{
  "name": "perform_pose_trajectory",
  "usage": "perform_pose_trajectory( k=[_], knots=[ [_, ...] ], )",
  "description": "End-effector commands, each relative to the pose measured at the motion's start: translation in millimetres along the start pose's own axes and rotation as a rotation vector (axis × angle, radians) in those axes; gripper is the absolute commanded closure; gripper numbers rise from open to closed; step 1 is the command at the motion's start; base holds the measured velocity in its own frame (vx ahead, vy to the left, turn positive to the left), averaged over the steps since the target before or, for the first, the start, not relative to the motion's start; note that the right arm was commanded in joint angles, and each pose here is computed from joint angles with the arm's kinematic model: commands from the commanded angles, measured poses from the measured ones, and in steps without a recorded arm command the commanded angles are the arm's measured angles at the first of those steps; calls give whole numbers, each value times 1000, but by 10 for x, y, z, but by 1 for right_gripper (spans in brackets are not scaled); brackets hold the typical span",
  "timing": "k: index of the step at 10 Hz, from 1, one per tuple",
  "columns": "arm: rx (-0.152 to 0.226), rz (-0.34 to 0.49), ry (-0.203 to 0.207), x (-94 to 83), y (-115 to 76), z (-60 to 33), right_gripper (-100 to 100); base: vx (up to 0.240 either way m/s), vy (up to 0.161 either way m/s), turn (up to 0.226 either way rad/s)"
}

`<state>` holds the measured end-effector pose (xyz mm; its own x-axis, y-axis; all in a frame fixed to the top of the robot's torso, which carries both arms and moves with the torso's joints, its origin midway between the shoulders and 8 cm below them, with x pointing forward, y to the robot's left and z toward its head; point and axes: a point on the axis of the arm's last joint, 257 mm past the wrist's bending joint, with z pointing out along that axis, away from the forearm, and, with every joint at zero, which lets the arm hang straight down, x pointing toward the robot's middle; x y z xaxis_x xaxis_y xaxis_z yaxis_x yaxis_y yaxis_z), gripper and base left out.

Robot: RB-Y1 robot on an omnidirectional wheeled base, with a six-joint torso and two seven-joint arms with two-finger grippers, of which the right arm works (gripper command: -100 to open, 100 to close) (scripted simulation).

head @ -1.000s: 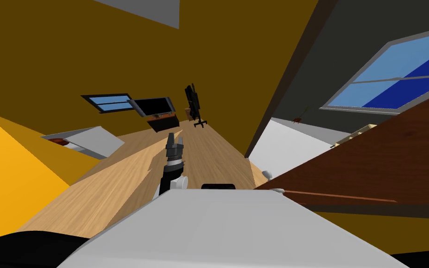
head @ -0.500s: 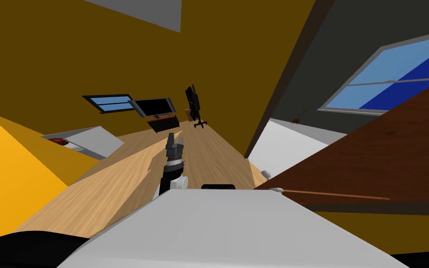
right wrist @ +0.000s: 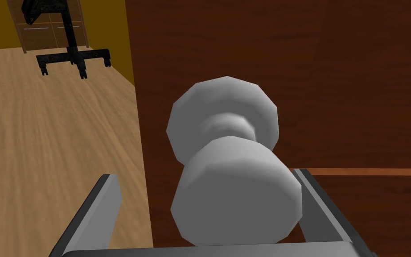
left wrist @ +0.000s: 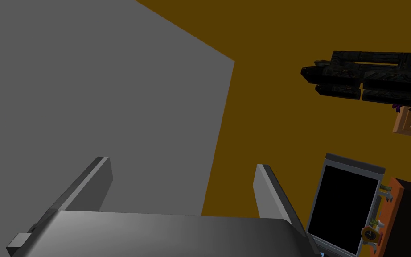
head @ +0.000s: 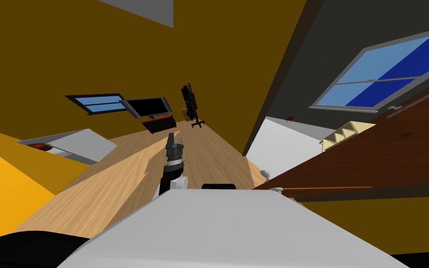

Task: Pull the door open

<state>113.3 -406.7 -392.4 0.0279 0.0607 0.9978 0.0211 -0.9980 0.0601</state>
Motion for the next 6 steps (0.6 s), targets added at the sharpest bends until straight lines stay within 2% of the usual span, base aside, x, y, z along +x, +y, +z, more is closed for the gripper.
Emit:
perform_pose_trajectory(
  k=[1,4,5,6],
  knots=[
    [34,24,-4,-55,-182,-21,100,-38,-5,-28],
    [73,27,-4,-66,-250,-18,100,-29,-5,-78],
    [78,28,14,-24,-267,28,100,-29,-12,-42],
    [73,27,-4,-66,-250,-18,100,-13,-4,22]
  ],
)
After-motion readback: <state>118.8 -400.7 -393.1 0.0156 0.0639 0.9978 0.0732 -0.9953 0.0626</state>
